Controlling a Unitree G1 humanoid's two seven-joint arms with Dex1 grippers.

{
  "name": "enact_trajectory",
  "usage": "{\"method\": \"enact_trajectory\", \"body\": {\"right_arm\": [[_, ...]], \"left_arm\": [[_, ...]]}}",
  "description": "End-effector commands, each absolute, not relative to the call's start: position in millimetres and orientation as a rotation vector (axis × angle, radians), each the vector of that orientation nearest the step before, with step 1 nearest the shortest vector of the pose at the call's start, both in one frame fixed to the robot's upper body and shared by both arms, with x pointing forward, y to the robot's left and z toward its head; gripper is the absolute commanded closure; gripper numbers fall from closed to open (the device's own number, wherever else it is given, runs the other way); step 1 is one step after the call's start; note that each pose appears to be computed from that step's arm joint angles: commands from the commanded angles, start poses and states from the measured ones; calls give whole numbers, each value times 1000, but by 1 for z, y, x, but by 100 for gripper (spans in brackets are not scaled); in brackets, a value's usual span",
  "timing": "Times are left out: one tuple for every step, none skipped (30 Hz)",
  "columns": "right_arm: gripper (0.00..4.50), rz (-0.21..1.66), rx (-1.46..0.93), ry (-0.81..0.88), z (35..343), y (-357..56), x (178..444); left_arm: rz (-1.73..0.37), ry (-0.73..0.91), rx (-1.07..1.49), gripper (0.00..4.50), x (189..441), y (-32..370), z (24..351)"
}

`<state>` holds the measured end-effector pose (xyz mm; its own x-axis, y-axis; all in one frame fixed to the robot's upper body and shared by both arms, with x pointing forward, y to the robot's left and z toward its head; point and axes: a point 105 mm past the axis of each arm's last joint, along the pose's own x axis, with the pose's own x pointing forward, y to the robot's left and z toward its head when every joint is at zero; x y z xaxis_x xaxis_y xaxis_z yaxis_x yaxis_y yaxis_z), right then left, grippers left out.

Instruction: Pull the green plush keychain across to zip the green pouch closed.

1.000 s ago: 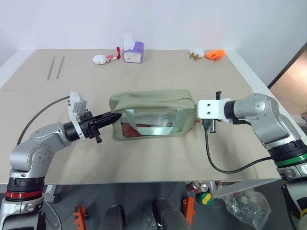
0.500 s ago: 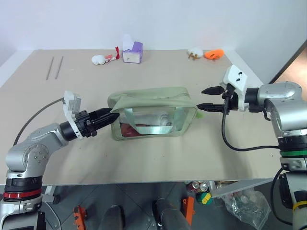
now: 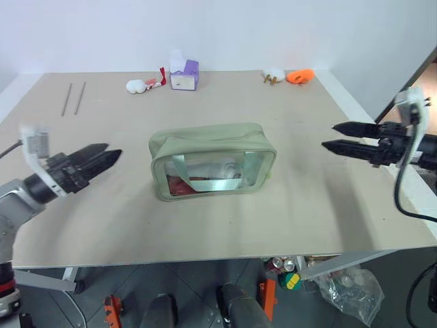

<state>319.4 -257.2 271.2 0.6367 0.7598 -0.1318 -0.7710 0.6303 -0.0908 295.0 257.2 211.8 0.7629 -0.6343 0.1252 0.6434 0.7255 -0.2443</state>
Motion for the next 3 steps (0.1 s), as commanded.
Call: {"method": "enact_trajectory", "body": {"right_arm": [[82, 868, -166, 54, 279, -255, 310], [82, 863, -172, 62, 277, -255, 310], [82, 864, -171, 66, 275, -253, 309]], "left_arm": [[-685, -62, -262, 76, 290, 265, 219], [-686, -61, -262, 76, 290, 264, 218], [-693, -56, -263, 76, 289, 262, 217]]}}
